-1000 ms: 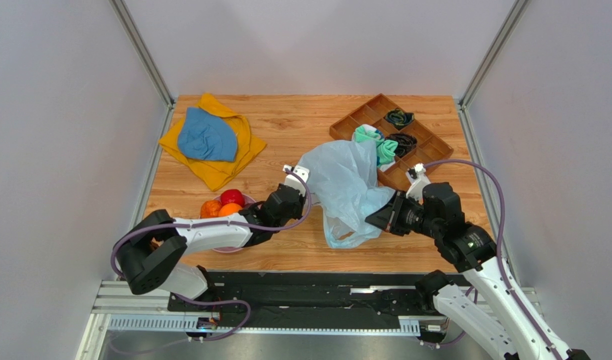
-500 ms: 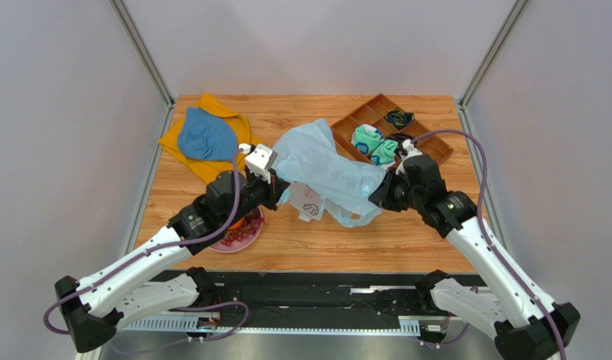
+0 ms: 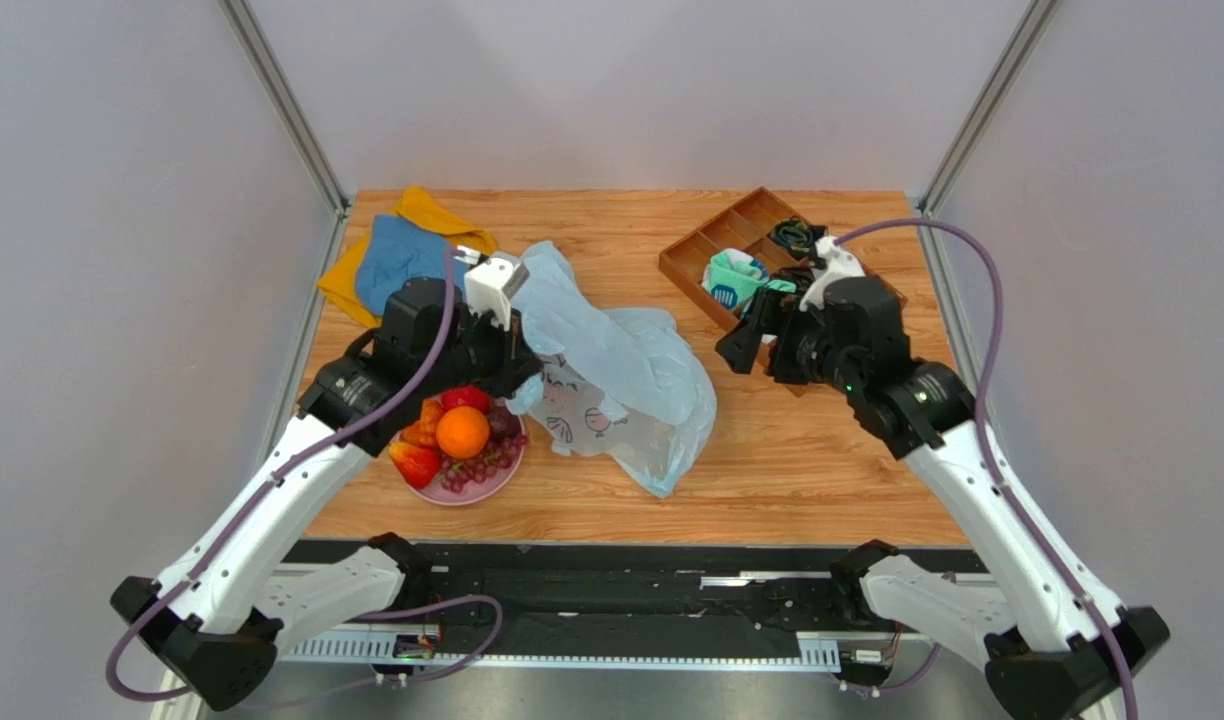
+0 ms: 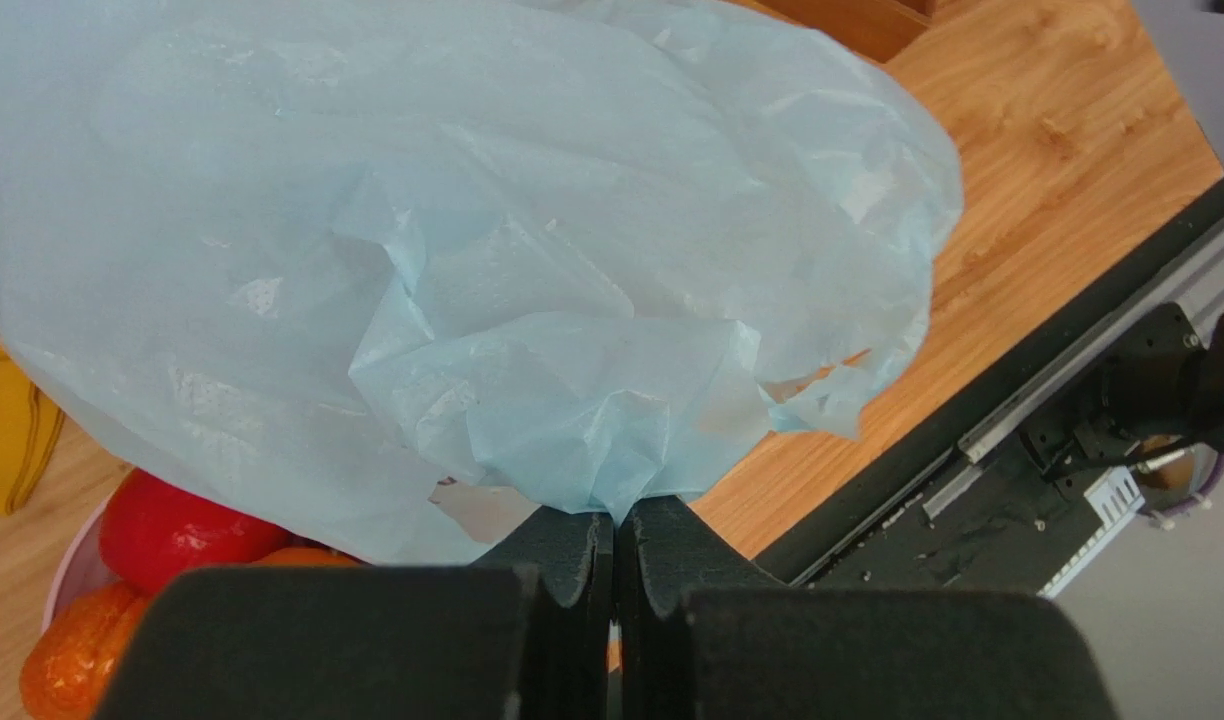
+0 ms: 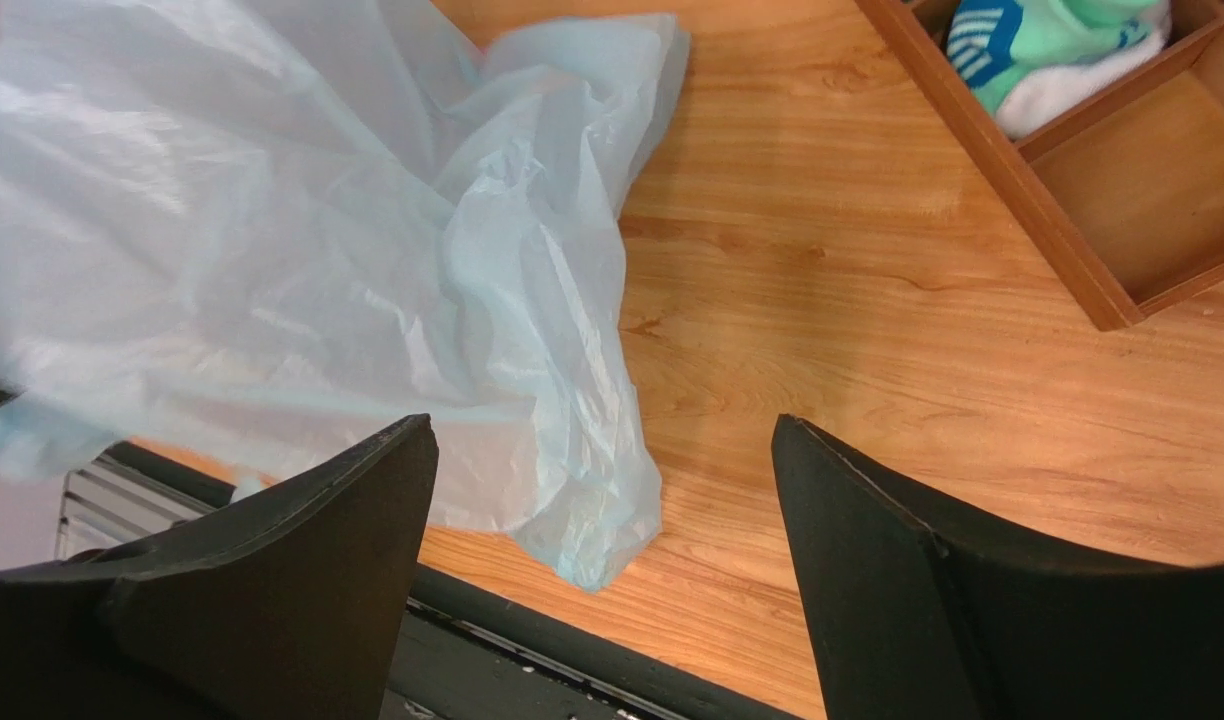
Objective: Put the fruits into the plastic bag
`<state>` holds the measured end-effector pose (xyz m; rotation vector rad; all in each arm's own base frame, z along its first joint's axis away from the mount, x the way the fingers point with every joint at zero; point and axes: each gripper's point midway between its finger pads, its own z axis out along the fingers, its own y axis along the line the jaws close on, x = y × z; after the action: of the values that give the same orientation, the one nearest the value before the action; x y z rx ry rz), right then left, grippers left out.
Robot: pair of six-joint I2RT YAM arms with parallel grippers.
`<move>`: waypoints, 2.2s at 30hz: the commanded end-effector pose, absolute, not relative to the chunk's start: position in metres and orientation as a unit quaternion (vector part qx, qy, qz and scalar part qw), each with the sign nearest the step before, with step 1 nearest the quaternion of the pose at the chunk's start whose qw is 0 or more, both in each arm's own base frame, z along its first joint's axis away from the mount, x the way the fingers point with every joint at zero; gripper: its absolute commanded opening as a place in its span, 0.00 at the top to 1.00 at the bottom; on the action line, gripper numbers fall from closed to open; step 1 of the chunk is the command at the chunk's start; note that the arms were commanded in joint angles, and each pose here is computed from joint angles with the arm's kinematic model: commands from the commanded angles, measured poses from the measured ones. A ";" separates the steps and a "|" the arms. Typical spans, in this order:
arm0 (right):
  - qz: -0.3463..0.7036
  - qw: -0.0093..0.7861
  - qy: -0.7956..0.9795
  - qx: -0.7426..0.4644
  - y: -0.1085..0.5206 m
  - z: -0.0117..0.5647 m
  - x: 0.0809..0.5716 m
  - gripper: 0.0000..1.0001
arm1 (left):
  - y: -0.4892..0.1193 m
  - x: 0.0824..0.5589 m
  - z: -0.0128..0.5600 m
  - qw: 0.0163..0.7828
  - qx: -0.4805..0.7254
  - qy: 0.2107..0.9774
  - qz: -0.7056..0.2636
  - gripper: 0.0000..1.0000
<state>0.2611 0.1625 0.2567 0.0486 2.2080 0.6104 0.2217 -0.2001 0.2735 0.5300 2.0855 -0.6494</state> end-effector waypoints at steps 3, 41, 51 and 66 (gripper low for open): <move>0.298 0.472 0.829 -0.009 0.165 0.295 0.227 0.14 | -0.201 0.234 0.265 0.386 0.223 0.840 -0.308 1.00; 0.331 0.370 0.836 -0.233 0.519 0.179 0.208 0.09 | -0.115 0.302 0.237 0.414 0.116 0.882 -0.192 1.00; 0.327 0.359 0.840 -0.242 0.541 0.152 0.218 0.08 | -0.098 0.307 0.229 0.407 0.095 0.894 -0.162 1.00; 0.322 0.339 0.852 -0.234 0.549 0.119 0.220 0.09 | -0.073 0.316 0.217 0.395 0.055 0.907 -0.137 1.00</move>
<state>0.2264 0.5419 0.1321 -0.5806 2.2026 0.8165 0.3105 -0.0697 0.2079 0.1529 2.3328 -0.2859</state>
